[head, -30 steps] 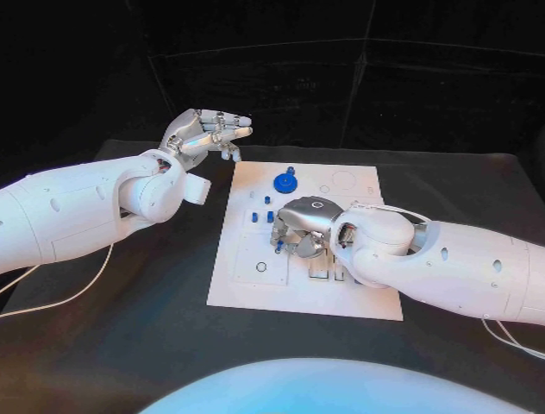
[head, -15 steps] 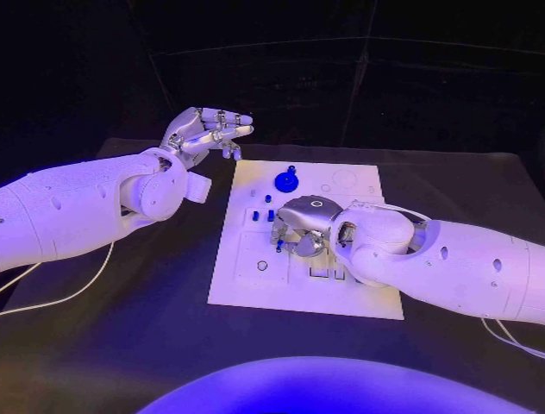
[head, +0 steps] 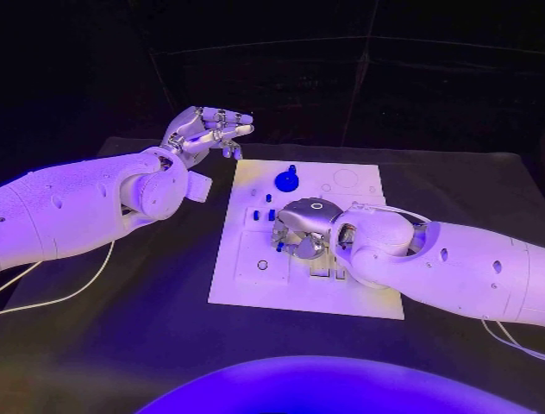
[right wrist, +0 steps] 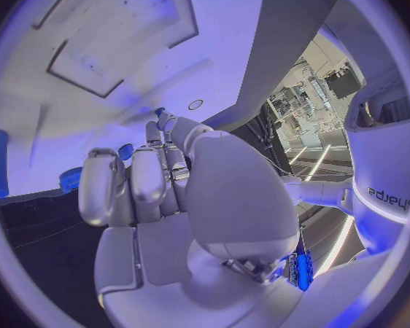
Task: Assemble the parts on the task board
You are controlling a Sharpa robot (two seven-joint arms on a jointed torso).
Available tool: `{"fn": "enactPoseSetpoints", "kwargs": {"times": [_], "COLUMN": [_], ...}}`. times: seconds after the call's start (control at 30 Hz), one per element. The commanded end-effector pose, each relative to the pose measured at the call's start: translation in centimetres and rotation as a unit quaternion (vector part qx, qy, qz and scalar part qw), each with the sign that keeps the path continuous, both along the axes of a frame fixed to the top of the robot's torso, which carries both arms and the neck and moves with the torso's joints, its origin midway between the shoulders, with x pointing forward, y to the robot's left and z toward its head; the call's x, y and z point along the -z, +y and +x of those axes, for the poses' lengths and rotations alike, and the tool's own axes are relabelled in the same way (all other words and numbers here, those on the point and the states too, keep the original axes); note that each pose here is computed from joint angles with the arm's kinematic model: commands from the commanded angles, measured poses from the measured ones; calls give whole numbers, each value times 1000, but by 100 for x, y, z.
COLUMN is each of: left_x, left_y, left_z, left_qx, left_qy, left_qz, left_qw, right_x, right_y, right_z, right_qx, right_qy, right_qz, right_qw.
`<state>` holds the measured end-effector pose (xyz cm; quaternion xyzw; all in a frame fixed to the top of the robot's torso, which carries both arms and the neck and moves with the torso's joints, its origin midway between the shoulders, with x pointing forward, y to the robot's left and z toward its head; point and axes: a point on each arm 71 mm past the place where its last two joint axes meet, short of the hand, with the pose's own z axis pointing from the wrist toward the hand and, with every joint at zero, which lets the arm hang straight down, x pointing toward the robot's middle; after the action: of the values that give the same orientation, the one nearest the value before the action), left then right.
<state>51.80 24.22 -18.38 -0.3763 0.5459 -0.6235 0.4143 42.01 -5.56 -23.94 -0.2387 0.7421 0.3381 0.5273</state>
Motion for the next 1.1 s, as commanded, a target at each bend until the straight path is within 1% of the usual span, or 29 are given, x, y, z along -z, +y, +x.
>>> {"fn": "enactPoseSetpoints", "kwargs": {"times": [0.03, 0.43, 0.63, 0.7, 0.93, 1.1], "left_x": [-14, -13, -13, -13, -12, -11], "left_y": [-6, -8, -7, -7, -7, -1], "left_z": [2, 2, 2, 2, 3, 5], "left_qx": [5, 5, 6, 6, 7, 6], "left_qy": [-1, 0, 1, 1, 2, 2], "left_qz": [-5, -5, -4, -4, -4, -4], "left_qw": [1000, 1000, 1000, 1000, 1000, 1000], "right_x": [10, 21, 93, 102, 95, 49], "right_y": [4, 19, 5, 3, -2, -46], "right_z": [-7, 3, -43, -51, -70, -81], "right_qx": [-3, 1, 0, 0, 1, 6], "right_qy": [2, -1, -5, -7, -13, -28], "right_qz": [-11, -18, -25, -24, -16, 9], "right_qw": [1000, 1000, 1000, 1000, 1000, 1000]}}
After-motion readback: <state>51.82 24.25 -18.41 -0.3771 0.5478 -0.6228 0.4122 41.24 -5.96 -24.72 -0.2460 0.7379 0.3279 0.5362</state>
